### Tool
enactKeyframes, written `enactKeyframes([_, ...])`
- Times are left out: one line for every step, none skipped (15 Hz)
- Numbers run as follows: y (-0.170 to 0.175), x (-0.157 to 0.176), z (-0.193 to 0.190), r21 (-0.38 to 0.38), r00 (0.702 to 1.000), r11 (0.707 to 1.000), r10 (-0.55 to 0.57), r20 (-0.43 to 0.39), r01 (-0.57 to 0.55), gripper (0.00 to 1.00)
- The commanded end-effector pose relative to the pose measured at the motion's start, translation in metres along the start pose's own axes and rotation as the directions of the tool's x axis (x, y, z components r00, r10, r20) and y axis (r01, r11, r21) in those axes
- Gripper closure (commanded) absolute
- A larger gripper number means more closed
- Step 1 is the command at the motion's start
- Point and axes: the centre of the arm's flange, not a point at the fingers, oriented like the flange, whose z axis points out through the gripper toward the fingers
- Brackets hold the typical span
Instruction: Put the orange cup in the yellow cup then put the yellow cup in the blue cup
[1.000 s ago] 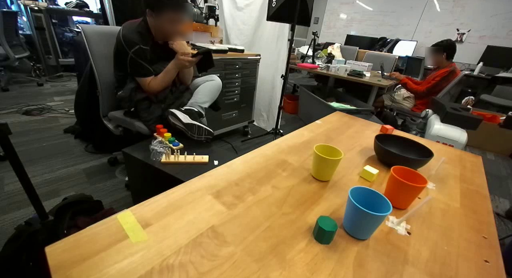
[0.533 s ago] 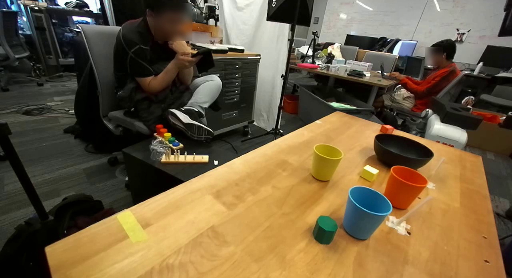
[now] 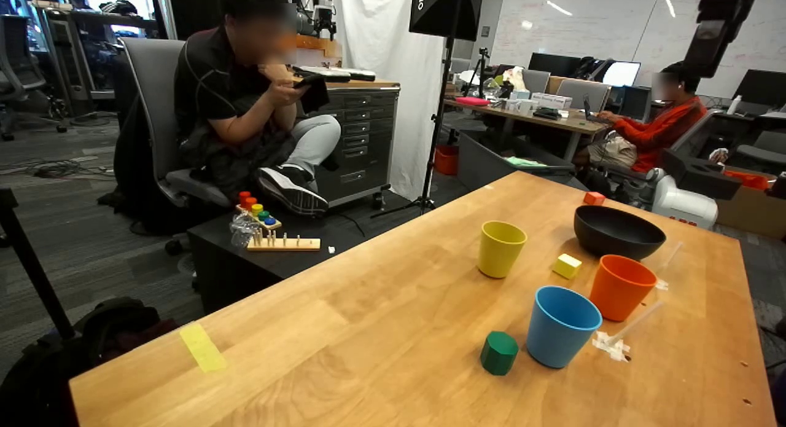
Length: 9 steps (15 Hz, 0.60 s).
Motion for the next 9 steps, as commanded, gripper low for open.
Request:
enactKeyframes([0.0,0.016,0.017,0.024,1.0,1.0,0.013,-0.005,-0.012,0.0])
enactKeyframes([0.001,0.019,0.025,0.023,1.0,1.0,0.016,0.002,-0.016,0.0])
enactKeyframes([0.001,0.022,0.033,0.026,1.0,1.0,0.018,0.015,-0.018,0.0])
enactKeyframes([0.002,0.024,0.042,0.023,0.999,0.999,0.026,0.026,-0.027,0.0])
enactKeyframes([0.003,0.026,0.05,0.019,0.998,0.999,0.036,0.043,-0.036,0.0])
enactKeyframes([0.005,0.026,0.057,0.018,0.998,0.999,0.043,0.054,-0.044,0.0])
enactKeyframes([0.007,0.026,0.063,0.017,0.997,0.998,0.057,0.058,-0.058,0.0])
enactKeyframes([0.01,0.027,0.069,0.014,0.996,0.997,0.073,0.056,-0.073,0.0])
enactKeyframes([0.012,0.028,0.075,0.017,0.994,0.996,0.091,0.058,-0.092,0.0])
